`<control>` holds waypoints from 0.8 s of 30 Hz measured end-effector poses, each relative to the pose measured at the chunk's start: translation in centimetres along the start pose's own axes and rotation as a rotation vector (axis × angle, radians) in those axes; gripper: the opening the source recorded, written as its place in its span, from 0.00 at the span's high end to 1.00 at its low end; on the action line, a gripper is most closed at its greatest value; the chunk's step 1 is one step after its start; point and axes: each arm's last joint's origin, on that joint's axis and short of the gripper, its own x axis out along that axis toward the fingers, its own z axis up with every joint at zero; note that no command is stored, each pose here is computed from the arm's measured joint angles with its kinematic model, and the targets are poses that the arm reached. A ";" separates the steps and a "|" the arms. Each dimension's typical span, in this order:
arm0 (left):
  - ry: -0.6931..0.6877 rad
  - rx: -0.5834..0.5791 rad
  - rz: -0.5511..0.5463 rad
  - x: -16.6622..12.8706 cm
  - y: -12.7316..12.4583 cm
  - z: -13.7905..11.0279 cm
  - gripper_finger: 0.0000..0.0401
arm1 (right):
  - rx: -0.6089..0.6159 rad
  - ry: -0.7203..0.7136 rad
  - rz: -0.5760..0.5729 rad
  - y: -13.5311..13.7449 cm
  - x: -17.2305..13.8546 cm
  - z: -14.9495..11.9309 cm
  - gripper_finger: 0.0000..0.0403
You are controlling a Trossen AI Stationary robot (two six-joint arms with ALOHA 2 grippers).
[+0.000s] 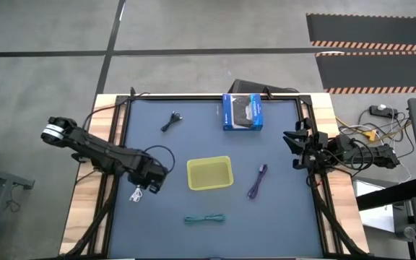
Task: Pick and place USB-C Cables
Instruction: Put the white charger cable into the yellow bin
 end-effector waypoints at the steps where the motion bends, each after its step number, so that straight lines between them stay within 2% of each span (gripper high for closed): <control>1: -0.006 -0.001 0.010 0.2 0.2 0.0 0.78 | 0.000 0.000 0.000 0.0 0.0 0.0 0.83; 6: -0.005 -0.009 0.058 1.3 0.9 0.1 0.63 | -0.001 0.002 0.000 0.0 0.0 0.0 0.83; 10: -0.004 -0.006 0.064 1.8 1.0 0.2 0.57 | -0.002 0.006 0.001 0.0 0.0 -0.1 0.83; 19: -0.011 -0.013 0.029 3.1 1.0 0.3 0.57 | -0.006 0.028 0.003 0.0 0.0 -0.3 0.83; 24: -0.011 -0.014 0.029 3.1 1.0 0.3 0.65 | -0.005 0.027 0.003 0.0 0.0 -0.3 0.83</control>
